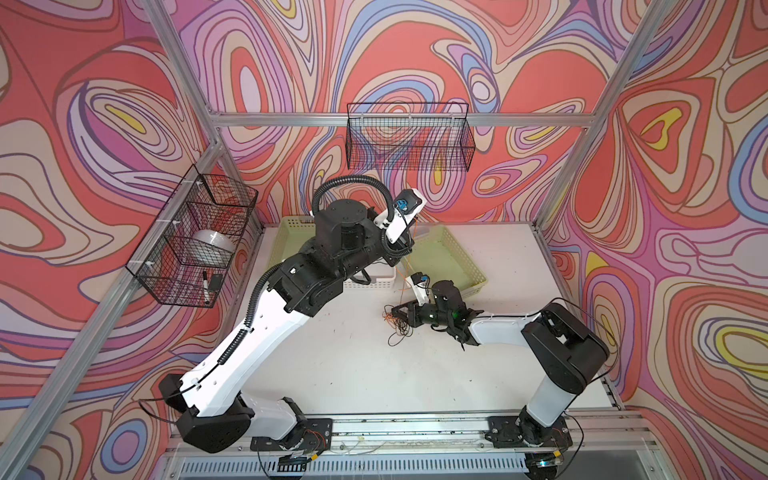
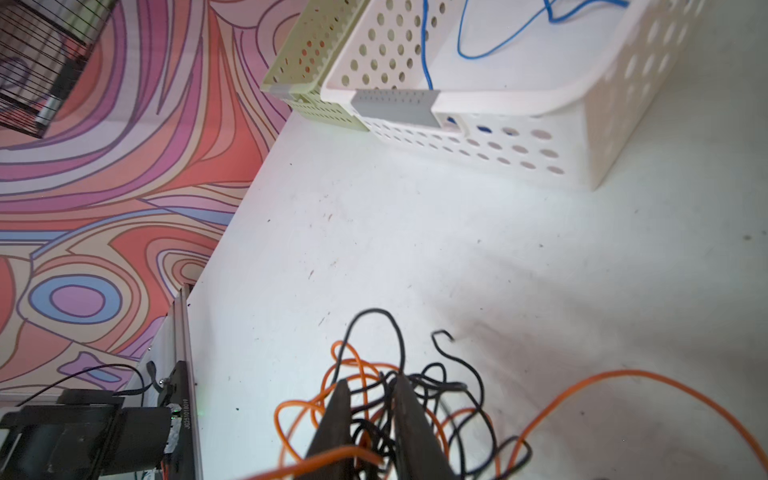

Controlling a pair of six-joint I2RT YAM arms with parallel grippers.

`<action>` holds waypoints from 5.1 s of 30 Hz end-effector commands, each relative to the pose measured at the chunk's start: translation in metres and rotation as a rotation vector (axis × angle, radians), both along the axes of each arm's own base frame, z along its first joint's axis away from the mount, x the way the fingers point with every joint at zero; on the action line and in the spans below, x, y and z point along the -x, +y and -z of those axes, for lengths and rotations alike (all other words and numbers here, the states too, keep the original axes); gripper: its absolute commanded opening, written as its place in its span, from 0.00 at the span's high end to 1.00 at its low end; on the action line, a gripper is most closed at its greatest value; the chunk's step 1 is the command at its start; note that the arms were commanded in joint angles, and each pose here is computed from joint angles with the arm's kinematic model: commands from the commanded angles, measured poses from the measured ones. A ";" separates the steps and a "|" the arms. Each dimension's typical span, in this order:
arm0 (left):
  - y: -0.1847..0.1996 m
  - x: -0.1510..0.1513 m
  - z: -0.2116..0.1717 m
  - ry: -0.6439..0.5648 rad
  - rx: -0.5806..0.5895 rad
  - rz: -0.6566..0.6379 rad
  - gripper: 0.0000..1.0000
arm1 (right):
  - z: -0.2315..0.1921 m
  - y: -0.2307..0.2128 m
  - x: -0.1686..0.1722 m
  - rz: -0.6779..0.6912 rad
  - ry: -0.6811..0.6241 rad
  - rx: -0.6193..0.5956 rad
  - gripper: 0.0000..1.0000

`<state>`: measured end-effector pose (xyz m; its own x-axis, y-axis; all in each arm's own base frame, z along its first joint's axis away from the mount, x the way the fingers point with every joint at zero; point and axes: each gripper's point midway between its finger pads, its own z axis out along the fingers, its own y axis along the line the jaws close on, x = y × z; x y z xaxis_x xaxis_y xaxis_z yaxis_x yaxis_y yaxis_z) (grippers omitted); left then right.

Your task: Untangle the cables

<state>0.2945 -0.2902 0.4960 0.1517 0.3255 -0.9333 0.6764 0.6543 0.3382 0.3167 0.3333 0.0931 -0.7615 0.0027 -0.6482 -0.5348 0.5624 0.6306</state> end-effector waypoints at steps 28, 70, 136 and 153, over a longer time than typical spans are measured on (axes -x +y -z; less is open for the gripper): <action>0.071 -0.023 -0.112 -0.200 0.104 -0.197 1.00 | 0.071 -0.028 0.013 0.040 0.034 0.219 0.52; 0.115 -0.019 0.100 0.209 0.101 -0.254 1.00 | -0.109 -0.022 -0.014 0.035 -0.405 0.149 1.00; -0.001 0.009 0.157 0.226 -0.055 0.104 1.00 | -0.030 -0.028 -0.013 0.115 -0.277 0.112 0.85; 0.026 0.016 0.021 -0.024 -0.076 0.044 1.00 | 0.050 -0.046 0.003 0.141 -0.030 0.264 0.94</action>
